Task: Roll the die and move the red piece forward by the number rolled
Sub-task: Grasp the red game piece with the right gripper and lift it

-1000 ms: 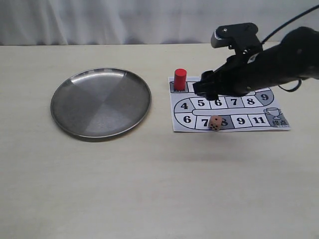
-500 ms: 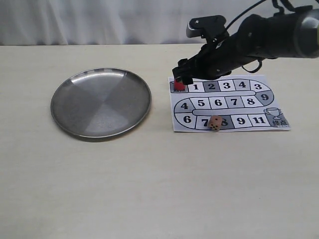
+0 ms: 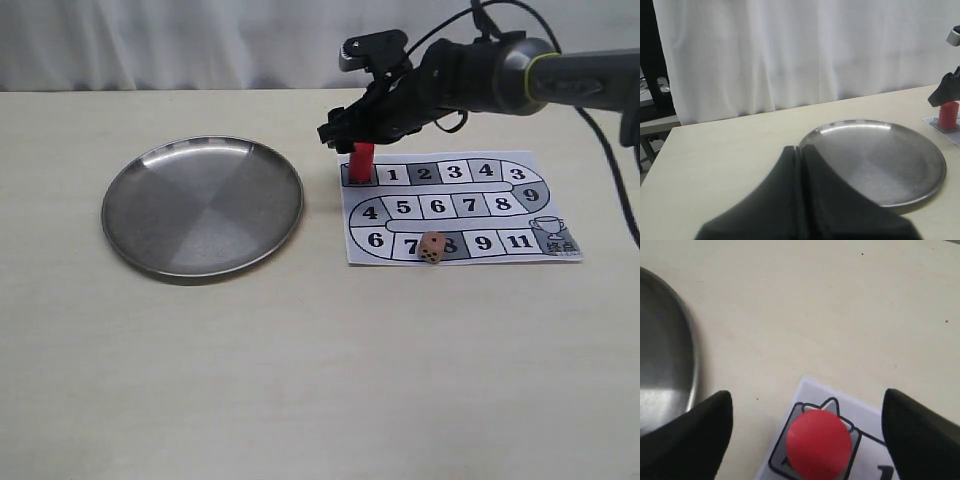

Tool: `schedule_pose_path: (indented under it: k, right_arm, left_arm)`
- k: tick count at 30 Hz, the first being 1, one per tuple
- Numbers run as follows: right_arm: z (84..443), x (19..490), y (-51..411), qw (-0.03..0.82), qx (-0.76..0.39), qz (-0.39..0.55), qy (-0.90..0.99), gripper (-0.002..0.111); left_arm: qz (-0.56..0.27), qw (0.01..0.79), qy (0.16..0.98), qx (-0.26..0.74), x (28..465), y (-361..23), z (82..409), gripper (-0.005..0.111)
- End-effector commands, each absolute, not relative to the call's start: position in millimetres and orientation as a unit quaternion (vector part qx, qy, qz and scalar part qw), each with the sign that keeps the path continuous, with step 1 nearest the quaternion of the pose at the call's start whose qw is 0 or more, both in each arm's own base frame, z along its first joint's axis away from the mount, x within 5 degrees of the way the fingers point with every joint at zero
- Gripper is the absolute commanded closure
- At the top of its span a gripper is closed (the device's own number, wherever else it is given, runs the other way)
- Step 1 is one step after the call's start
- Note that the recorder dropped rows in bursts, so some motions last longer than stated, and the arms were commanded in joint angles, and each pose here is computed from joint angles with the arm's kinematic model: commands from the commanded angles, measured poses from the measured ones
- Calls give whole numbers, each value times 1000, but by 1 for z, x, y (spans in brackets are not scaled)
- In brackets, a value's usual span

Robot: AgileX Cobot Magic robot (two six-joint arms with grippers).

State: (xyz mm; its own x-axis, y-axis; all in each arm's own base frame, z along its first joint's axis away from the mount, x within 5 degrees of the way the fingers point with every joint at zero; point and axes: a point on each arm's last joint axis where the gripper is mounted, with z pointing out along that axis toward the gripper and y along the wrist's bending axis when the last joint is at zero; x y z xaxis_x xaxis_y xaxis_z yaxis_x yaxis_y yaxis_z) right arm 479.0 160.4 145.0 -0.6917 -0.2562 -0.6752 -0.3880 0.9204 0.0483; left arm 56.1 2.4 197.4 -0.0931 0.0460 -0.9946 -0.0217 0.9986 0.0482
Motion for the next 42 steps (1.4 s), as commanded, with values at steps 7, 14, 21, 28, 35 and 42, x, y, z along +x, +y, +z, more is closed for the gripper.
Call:
schedule_pose_path:
  k: [7, 14, 21, 28, 35, 42]
  right_arm:
    - [102, 493, 160, 331, -195, 78, 920, 86]
    - [103, 494, 158, 335, -192, 78, 919, 104]
    - [103, 494, 158, 335, -192, 78, 919, 104]
    - [103, 494, 158, 335, -192, 78, 919, 104]
    - [102, 493, 158, 325, -193, 80, 922, 104]
    - [121, 491, 159, 325, -197, 85, 921, 104]
  left_arm:
    - [22, 676, 736, 7, 56, 2, 198, 107]
    - [22, 676, 736, 7, 56, 2, 198, 107]
    - [22, 676, 736, 7, 56, 2, 198, 107]
    - [21, 676, 736, 6, 56, 2, 198, 107]
    - [21, 676, 736, 6, 56, 2, 198, 107]
    - [21, 676, 736, 6, 56, 2, 198, 107]
